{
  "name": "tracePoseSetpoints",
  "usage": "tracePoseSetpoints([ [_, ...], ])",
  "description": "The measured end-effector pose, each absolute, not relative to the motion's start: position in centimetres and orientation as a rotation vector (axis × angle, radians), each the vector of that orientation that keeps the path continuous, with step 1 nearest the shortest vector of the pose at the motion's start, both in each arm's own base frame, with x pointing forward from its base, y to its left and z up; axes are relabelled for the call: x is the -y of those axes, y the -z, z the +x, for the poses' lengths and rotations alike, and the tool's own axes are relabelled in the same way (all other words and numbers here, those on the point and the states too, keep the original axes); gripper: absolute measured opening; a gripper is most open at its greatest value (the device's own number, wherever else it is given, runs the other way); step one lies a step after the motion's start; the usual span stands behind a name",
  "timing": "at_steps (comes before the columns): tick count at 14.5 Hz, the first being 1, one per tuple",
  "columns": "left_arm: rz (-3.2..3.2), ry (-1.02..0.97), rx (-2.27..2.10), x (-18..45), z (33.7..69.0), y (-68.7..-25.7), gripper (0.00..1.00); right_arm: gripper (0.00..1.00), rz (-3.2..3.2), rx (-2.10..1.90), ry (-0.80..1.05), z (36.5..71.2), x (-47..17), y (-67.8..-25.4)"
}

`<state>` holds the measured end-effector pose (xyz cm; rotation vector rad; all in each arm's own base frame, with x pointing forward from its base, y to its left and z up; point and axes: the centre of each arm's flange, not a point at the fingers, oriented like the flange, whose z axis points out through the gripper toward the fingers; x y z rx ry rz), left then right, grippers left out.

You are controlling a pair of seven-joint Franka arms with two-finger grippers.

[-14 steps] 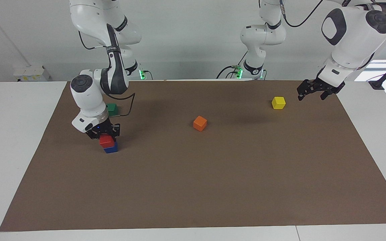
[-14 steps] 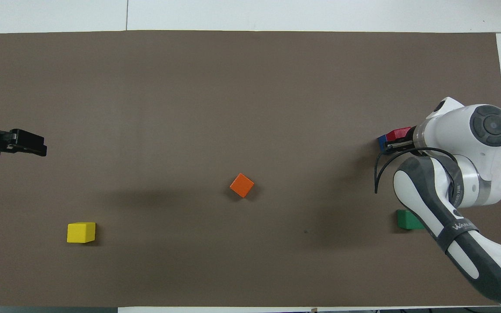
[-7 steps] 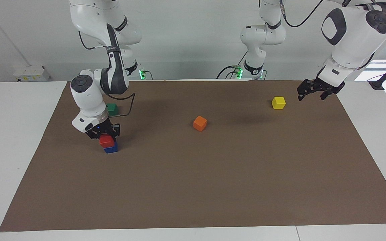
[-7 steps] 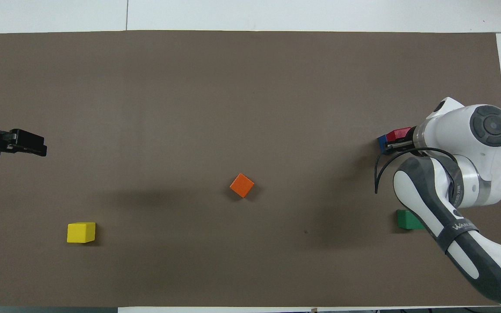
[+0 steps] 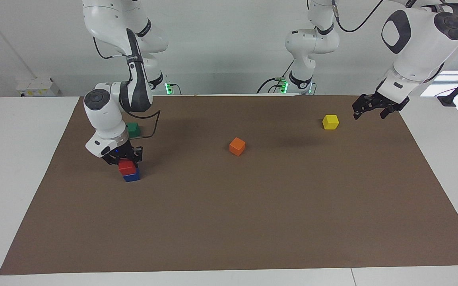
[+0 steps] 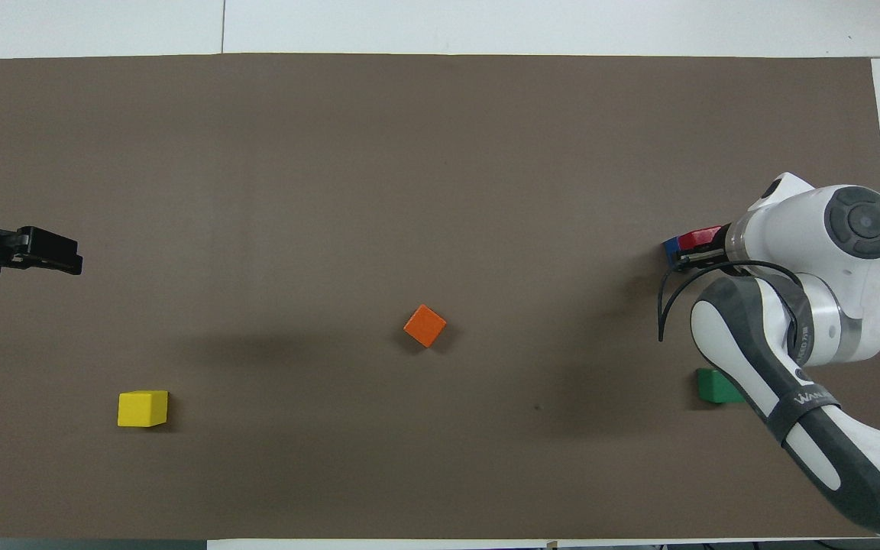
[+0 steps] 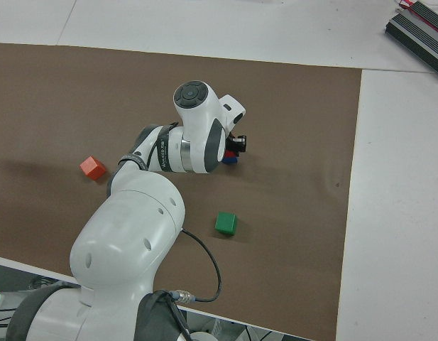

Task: Transfer red block to right arm and stack on blue block
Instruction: 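Lower the red block onto the blue block with the right gripper, then open the right gripper and withdraw it from the stack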

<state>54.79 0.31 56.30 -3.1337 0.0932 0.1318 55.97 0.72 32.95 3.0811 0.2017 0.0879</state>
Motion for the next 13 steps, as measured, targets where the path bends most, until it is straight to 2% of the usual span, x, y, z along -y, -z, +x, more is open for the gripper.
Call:
tracePoseSetpoints([
  [3,-3.134,-0.132,-0.093,-0.3,54.8,-56.3,1.00,0.99,3.081,-0.201,-0.088,56.0,-0.7,-32.9],
  [10,-3.134,-0.132,-0.093,-0.3,54.8,-56.3,1.00,1.00,3.080,-0.193,-0.091,56.5,-0.5,-33.9],
  [13,-3.134,-0.132,-0.093,-0.3,54.8,-56.3,1.00,1.00,3.103,-0.158,-0.021,57.3,-0.5,-36.3],
])
